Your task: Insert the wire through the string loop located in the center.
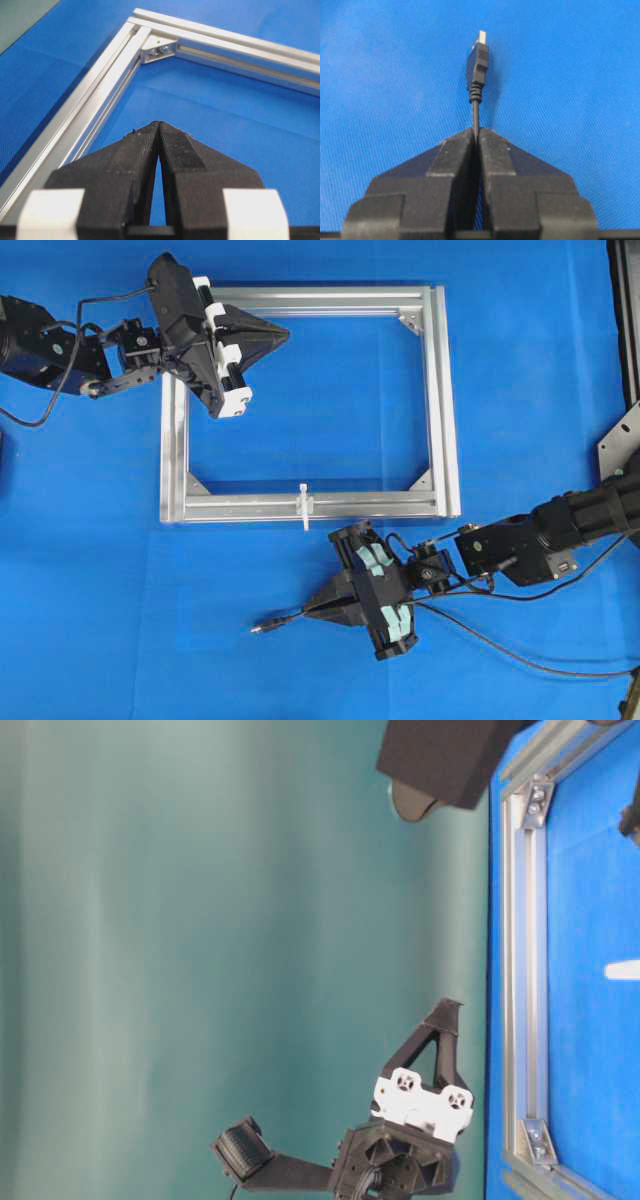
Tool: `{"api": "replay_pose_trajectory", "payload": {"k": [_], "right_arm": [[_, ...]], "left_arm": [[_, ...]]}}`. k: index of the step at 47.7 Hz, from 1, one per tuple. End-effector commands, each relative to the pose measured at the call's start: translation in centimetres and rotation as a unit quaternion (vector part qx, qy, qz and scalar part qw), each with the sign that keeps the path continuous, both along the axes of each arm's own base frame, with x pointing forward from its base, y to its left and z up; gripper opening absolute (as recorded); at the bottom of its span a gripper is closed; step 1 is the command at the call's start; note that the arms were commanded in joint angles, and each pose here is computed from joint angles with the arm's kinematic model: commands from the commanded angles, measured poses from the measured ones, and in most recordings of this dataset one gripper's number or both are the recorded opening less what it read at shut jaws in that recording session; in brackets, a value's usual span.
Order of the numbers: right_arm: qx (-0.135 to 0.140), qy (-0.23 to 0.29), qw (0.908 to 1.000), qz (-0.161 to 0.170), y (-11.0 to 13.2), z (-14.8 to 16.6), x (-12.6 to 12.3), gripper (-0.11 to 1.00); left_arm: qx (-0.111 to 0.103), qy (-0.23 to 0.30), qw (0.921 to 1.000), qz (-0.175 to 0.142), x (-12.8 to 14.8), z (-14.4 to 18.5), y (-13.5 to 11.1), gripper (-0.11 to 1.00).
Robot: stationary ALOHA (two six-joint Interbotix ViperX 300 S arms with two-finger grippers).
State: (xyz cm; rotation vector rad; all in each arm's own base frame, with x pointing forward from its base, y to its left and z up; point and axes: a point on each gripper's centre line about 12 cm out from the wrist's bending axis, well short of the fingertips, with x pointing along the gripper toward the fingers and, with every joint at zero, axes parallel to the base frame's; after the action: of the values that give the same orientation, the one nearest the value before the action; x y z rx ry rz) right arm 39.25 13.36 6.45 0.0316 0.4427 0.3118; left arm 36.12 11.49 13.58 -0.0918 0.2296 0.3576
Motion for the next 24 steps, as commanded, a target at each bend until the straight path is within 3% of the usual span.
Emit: {"api": "replay_pose_trajectory", "payload": {"k": [1, 24], "right_arm": [[0.006, -0.017, 0.9998, 0.002, 0.3, 1.1, 0.5, -0.03], [0.007, -0.022, 0.9997, 0.001, 0.2, 4.7, 0.0, -0.03]], "left_arm": [[0.007, -0.023, 0.9997, 0.0, 0.2, 1.6, 0.1, 0.0], [0.007, -0.024, 0.9997, 0.0, 0.2, 1.6, 0.1, 0.0]]}}
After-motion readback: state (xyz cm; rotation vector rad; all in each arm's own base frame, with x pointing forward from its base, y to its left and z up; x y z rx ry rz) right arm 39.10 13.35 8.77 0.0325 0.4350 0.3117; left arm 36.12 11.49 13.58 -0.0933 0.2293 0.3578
